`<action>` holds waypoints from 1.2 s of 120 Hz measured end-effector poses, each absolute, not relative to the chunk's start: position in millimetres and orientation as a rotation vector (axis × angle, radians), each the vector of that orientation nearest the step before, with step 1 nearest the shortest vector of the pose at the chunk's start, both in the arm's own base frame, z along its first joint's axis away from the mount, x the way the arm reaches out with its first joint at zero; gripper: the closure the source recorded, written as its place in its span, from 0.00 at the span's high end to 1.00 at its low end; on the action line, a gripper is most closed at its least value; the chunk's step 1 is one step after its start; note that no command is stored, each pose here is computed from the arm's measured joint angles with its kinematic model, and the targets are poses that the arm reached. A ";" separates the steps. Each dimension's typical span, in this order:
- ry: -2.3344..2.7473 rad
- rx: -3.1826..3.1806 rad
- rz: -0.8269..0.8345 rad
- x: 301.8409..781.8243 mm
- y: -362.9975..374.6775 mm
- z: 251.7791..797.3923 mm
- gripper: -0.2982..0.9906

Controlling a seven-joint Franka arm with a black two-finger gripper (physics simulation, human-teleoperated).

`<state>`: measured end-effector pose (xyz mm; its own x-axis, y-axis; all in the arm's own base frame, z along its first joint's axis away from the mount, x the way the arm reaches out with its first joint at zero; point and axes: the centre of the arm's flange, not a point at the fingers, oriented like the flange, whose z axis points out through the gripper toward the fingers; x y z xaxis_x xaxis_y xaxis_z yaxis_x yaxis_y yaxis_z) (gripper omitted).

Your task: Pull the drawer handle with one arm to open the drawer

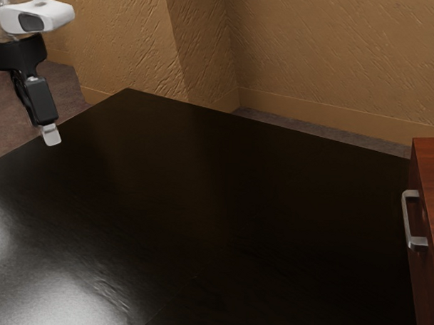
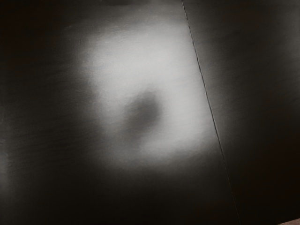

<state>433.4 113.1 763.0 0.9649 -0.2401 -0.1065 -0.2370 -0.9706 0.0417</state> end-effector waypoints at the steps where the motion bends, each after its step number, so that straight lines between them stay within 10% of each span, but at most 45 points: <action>1: -0.385 3.087 -0.163 434.3 113.2 763.5 0.77; 37: -0.575 3.023 0.080 439.5 149.5 772.9 0.77; 77: -1.811 2.455 0.157 459.9 -114.6 780.4 0.77; 144: -2.460 2.044 0.035 516.8 -74.6 747.9 0.77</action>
